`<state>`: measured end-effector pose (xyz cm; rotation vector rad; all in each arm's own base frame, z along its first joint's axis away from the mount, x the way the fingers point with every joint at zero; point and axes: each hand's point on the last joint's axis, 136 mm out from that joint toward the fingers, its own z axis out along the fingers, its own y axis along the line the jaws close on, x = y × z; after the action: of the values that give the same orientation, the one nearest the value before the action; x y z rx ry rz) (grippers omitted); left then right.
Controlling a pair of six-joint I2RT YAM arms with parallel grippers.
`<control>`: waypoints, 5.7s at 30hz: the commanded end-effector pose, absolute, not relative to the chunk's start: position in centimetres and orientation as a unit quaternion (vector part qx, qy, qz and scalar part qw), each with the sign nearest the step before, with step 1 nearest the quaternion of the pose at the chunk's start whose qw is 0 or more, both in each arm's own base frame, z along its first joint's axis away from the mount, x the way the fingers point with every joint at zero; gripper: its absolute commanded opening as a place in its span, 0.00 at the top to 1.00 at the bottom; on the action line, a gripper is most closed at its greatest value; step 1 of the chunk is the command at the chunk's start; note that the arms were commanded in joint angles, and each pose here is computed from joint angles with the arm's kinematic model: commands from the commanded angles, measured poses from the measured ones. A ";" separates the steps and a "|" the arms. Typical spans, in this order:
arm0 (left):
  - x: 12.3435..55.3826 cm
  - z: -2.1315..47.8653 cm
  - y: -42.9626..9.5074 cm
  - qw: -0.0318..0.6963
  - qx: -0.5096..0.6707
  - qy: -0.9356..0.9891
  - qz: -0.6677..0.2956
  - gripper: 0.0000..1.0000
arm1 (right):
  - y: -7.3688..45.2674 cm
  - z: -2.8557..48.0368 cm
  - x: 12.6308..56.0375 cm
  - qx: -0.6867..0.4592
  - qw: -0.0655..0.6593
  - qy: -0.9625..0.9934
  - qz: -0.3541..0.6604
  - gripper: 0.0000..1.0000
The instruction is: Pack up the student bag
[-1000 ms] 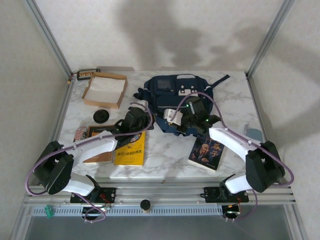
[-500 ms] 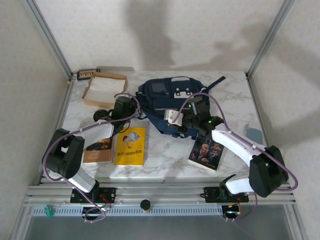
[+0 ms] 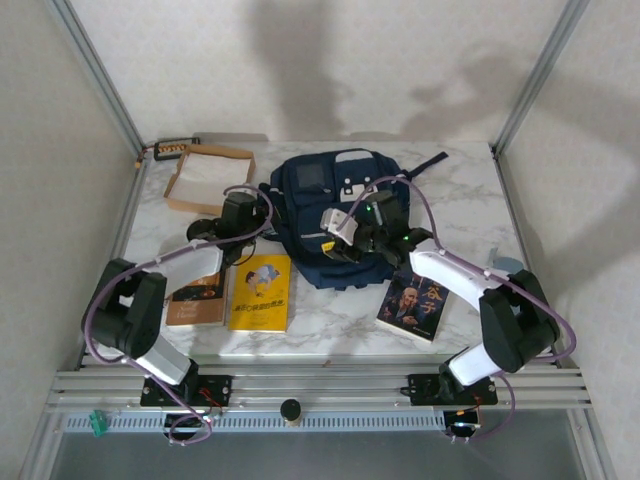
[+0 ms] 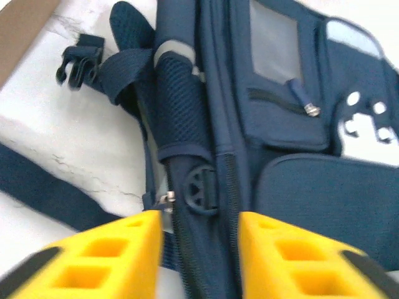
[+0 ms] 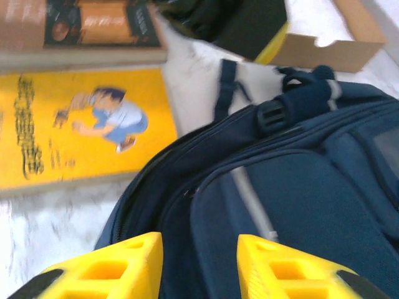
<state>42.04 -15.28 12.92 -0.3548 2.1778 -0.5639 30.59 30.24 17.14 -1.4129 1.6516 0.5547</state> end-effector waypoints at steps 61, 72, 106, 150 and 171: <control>24.2 2.4 -48.0 0.225 0.048 0.926 -0.300 0.37 | 4.0 7.1 22.7 0.325 0.213 0.872 0.298 0.23; 24.3 2.0 -47.6 0.226 0.034 0.927 -0.296 0.38 | 3.2 8.0 22.8 0.322 0.223 0.879 0.273 0.49; 24.6 18.0 -45.5 0.285 0.015 0.855 -0.434 0.22 | 1.8 21.9 25.7 0.242 0.392 0.850 0.255 1.00; 29.3 31.5 -26.6 0.380 0.032 0.659 -0.648 0.10 | 21.5 36.3 26.9 -0.180 0.347 0.671 0.630 1.00; 27.6 35.2 -30.4 0.363 0.037 0.612 -0.702 0.46 | 22.7 35.3 28.7 -0.121 0.328 0.689 0.635 1.00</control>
<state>28.41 -30.02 31.19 0.0359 1.7195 -1.7212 28.48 22.47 35.44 -0.2840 1.8216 1.6916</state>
